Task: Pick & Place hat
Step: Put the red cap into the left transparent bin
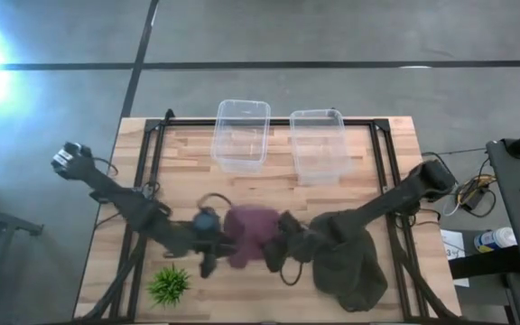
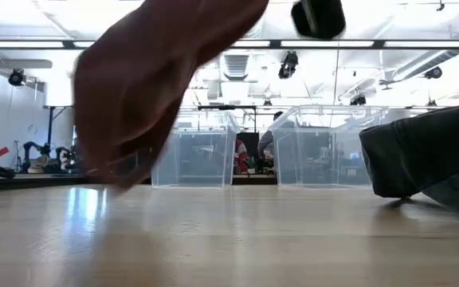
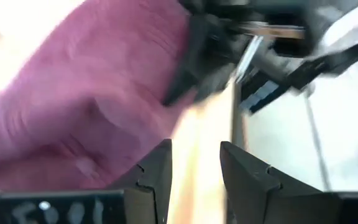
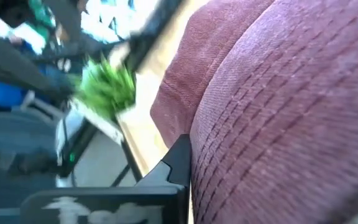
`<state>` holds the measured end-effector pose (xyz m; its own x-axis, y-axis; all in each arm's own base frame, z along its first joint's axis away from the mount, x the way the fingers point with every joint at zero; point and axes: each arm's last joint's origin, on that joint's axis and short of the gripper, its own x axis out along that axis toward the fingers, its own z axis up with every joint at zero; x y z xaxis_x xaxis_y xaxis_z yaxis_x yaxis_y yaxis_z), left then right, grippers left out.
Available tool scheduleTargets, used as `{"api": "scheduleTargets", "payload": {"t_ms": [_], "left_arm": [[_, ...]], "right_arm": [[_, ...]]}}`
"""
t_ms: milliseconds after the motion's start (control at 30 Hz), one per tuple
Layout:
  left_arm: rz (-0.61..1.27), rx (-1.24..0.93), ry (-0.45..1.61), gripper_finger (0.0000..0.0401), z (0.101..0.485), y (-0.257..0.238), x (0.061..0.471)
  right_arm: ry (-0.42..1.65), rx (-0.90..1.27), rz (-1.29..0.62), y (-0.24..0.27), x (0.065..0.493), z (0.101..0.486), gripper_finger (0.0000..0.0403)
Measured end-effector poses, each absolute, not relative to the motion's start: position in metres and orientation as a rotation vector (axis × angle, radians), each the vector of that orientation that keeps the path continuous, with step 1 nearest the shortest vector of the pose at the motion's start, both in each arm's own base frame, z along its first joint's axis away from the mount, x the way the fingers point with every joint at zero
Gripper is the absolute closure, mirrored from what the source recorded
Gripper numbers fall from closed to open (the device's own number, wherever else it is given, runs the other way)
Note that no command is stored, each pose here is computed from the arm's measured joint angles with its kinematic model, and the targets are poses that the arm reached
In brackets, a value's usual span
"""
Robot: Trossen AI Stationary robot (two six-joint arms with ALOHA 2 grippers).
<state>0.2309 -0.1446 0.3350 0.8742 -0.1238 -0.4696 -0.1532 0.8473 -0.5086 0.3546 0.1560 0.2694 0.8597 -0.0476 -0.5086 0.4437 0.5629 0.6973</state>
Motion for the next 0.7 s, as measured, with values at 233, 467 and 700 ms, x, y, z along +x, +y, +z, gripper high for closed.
{"api": "scheduleTargets", "payload": {"t_ms": [233, 467, 700], "left_arm": [[0.059, -0.507, 0.291, 0.0273, 0.378, -0.130, 0.184], [0.102, -0.443, 0.304, 0.0273, 0.378, -0.120, 0.173], [0.173, -0.369, 0.383, 0.0273, 0.366, -0.119, 0.172]], "right_arm": [[0.149, 0.737, -0.501, 0.108, 0.341, 0.345, 0.0388], [0.079, 0.635, -0.694, 0.009, 0.357, 0.373, 0.0389], [0.311, 0.808, -0.661, -0.097, 0.391, 0.333, 0.0366]]}}
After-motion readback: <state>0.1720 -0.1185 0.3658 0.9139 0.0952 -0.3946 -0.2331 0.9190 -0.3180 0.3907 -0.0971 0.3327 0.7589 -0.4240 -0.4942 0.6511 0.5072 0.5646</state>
